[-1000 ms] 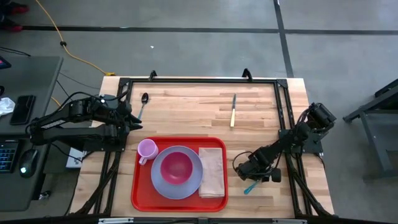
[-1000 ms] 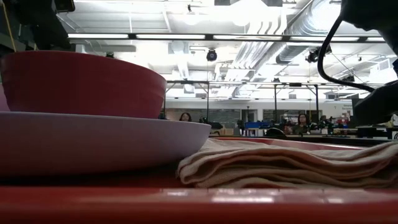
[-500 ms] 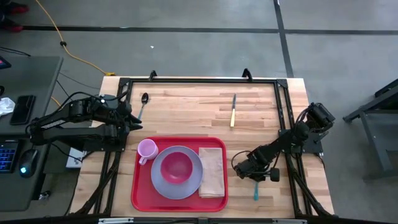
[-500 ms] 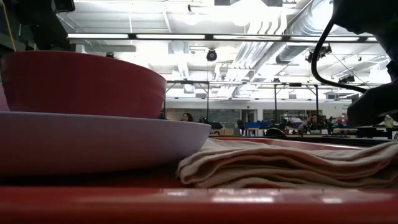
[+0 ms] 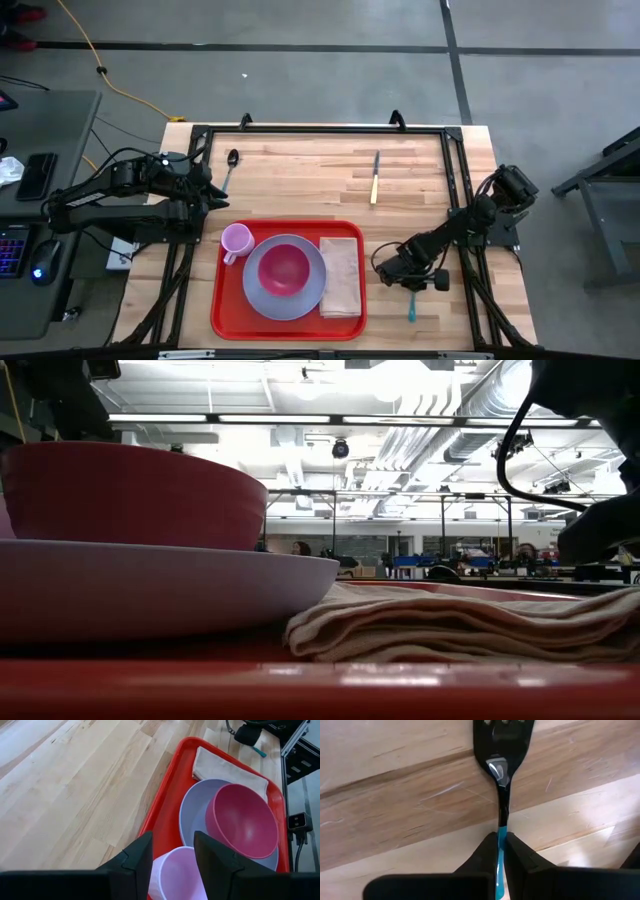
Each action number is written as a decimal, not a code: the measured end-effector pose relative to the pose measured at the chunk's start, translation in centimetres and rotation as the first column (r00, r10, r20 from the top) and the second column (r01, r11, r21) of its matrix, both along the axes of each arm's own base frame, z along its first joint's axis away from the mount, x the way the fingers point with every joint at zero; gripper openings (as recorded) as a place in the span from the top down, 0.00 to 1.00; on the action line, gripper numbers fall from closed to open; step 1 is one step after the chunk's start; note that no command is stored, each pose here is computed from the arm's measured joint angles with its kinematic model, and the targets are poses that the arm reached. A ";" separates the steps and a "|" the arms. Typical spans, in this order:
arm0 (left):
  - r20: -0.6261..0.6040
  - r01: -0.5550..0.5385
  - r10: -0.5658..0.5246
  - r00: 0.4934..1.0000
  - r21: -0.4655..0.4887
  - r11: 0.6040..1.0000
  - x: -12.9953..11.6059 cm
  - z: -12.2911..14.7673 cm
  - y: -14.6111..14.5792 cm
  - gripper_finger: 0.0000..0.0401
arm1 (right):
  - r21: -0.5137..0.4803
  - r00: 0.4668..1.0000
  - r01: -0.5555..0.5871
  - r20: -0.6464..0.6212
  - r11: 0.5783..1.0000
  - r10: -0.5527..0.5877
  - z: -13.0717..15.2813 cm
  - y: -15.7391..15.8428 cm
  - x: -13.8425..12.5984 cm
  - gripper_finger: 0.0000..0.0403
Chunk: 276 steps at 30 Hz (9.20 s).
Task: Set up tray
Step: Put the blue fork on the peach napkin on the orange serving tray, then put the blue spoon beside the blue plate on the peach napkin
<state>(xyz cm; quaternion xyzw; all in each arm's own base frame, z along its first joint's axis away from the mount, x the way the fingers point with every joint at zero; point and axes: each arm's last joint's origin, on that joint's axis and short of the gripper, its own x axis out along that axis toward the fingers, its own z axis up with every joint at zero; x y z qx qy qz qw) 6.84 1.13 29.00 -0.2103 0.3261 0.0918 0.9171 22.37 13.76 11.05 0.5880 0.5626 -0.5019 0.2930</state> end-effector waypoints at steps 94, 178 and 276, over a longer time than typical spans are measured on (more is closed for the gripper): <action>0.000 -0.003 0.003 1.000 0.002 1.000 0.0 0.0 0.0 0.56 | -0.007 0.891 -0.100 0.444 0.995 0.092 11.0 -0.7 17.5 1.00; 0.000 0.001 -0.001 1.000 -0.002 1.000 0.0 0.0 0.0 0.56 | 0.044 0.934 -0.283 0.239 0.958 0.265 5.7 -3.8 19.1 0.81; -0.669 -0.697 0.579 0.466 0.126 0.706 8.3 -3.5 14.8 0.56 | -0.867 0.781 -0.275 0.050 0.415 0.622 28.4 -12.6 -0.6 0.82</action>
